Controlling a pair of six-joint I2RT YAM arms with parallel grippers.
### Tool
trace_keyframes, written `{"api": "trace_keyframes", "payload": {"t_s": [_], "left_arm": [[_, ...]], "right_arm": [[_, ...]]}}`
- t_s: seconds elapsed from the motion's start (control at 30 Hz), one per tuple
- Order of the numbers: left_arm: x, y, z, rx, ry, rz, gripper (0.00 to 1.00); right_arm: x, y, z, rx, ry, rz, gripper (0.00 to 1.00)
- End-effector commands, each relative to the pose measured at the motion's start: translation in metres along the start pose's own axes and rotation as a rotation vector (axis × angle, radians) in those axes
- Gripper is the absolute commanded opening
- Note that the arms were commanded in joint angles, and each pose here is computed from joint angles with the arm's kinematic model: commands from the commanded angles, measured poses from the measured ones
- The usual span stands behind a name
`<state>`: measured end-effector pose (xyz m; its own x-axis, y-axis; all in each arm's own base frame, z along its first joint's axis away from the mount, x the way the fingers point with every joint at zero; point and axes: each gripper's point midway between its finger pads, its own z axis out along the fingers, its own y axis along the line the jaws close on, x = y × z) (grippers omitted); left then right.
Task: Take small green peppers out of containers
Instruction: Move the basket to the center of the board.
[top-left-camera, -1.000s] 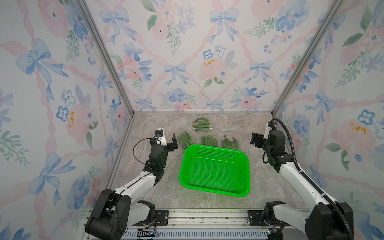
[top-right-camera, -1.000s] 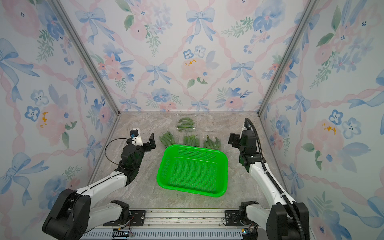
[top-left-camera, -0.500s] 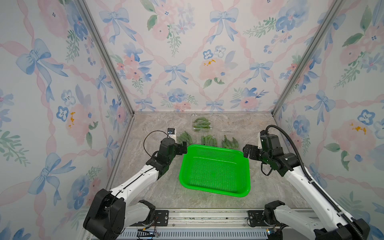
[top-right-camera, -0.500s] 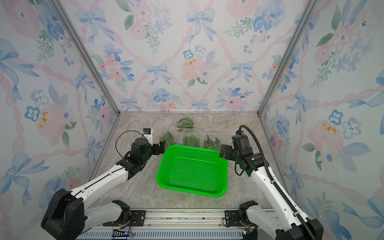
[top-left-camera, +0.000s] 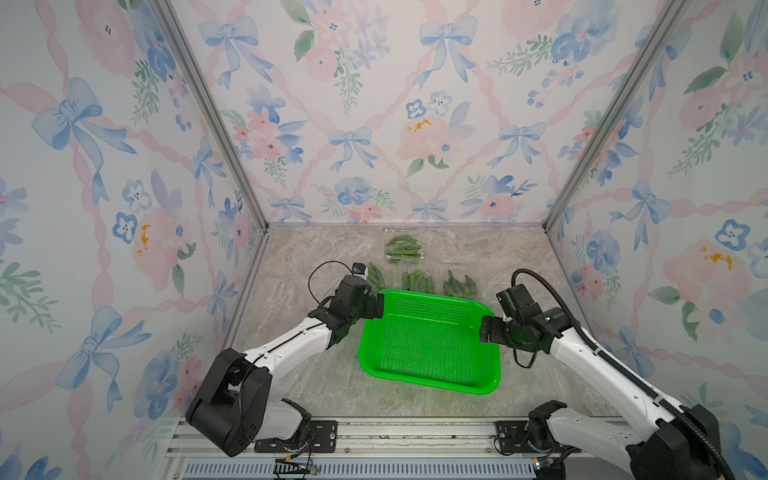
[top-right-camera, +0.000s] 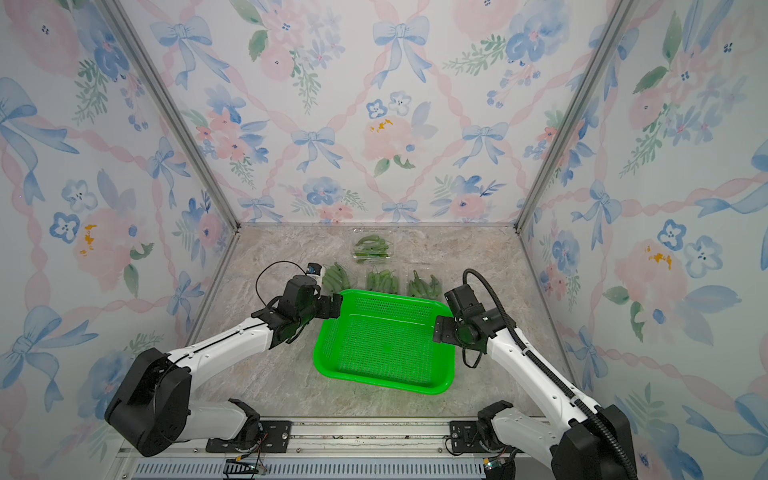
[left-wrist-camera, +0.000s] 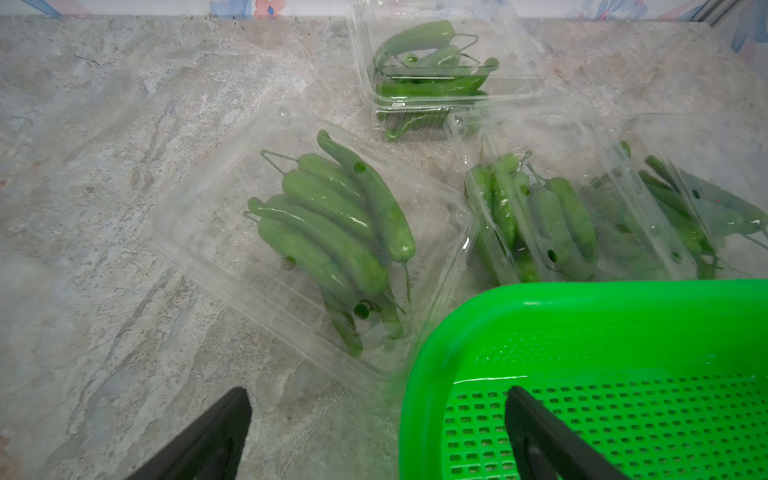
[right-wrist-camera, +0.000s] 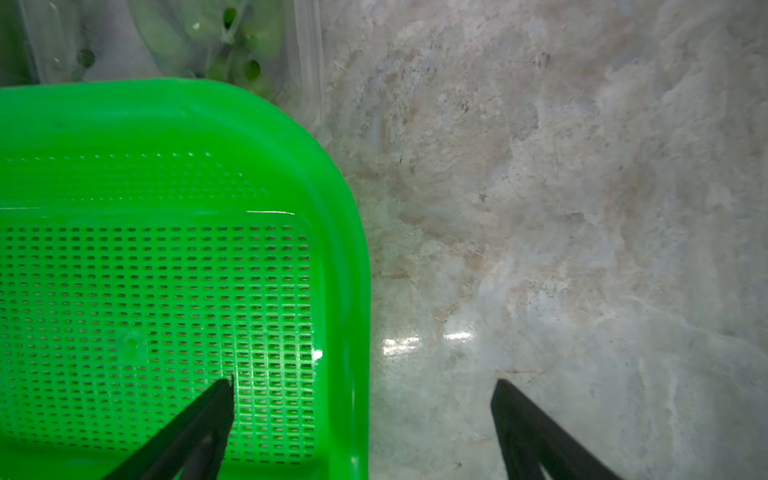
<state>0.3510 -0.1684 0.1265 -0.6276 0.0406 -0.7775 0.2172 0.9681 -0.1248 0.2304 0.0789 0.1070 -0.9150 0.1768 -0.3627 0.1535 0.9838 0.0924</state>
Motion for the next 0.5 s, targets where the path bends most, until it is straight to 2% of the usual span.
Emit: {"api": "trace_keyframes", "payload": {"t_s": [0.0,0.1,0.17,0.23,0.47], "left_arm": [[0.000,-0.011,0.001,0.051,0.032,0.037,0.98],[0.005,-0.010,0.001,0.046,0.062,0.066,0.98],[0.006,-0.008,0.001,0.033,0.074,0.063,0.98],[0.005,-0.011,0.000,0.049,0.084,0.057,0.98],[0.011,-0.010,-0.001,0.049,0.102,0.053,0.98]], "right_arm": [[0.013,-0.002,0.008,0.022,0.057,0.006,0.96],[0.016,-0.001,0.017,0.038,0.087,-0.002,0.94],[0.018,-0.002,0.023,0.058,0.107,-0.009,0.89],[0.020,-0.004,0.029,0.082,0.128,-0.020,0.79],[0.022,-0.005,0.038,0.113,0.173,-0.051,0.65]]}}
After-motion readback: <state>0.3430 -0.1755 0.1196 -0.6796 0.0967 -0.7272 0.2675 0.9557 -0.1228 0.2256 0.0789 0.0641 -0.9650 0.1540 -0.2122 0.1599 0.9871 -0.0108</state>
